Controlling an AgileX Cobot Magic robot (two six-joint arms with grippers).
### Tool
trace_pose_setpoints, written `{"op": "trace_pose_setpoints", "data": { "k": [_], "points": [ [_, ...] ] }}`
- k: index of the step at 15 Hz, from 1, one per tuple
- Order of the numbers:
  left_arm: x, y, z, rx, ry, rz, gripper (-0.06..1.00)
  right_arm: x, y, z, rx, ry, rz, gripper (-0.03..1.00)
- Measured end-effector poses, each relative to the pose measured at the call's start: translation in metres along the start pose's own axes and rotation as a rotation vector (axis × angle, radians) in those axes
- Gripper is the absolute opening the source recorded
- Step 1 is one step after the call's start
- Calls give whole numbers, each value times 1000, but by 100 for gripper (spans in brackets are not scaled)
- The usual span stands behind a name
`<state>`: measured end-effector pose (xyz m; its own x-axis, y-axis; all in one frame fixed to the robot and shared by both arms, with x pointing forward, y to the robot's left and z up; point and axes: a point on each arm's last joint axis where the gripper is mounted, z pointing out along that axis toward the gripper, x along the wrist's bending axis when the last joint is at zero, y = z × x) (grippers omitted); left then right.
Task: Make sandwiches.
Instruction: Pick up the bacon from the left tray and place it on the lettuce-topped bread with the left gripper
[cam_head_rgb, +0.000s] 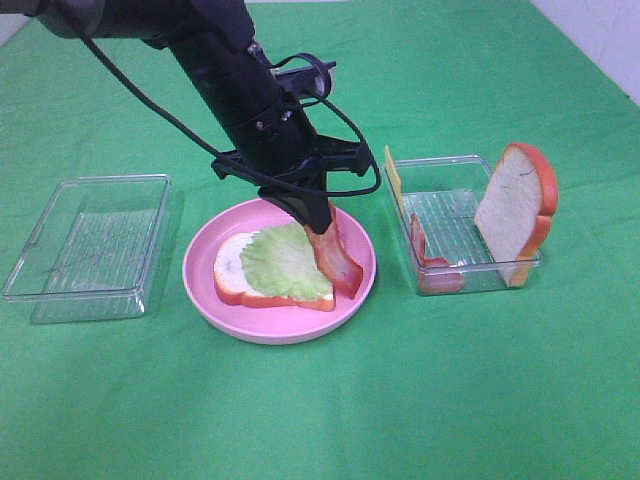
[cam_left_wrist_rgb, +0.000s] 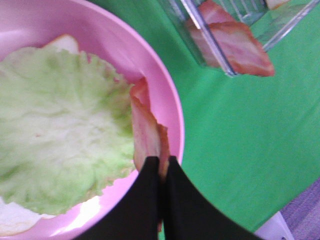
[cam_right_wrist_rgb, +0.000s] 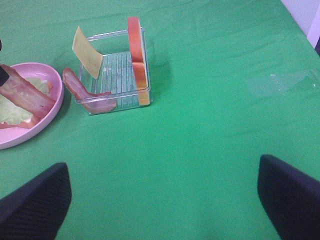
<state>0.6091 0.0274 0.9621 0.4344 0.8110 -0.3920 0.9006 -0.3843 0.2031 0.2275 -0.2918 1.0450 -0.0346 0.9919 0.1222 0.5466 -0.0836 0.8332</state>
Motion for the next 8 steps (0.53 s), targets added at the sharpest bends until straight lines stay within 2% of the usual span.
{"op": "trace_pose_setpoints", "data": {
  "k": [4, 6, 8],
  "points": [
    [10, 0, -1, 7, 109, 20, 0, 0, 0, 0, 0, 0, 0, 96],
    [17, 0, -2, 9, 192, 22, 0, 0, 0, 0, 0, 0, 0, 96],
    [21, 0, -3, 8, 235, 25, 0, 0, 0, 0, 0, 0, 0, 96]
  ]
}}
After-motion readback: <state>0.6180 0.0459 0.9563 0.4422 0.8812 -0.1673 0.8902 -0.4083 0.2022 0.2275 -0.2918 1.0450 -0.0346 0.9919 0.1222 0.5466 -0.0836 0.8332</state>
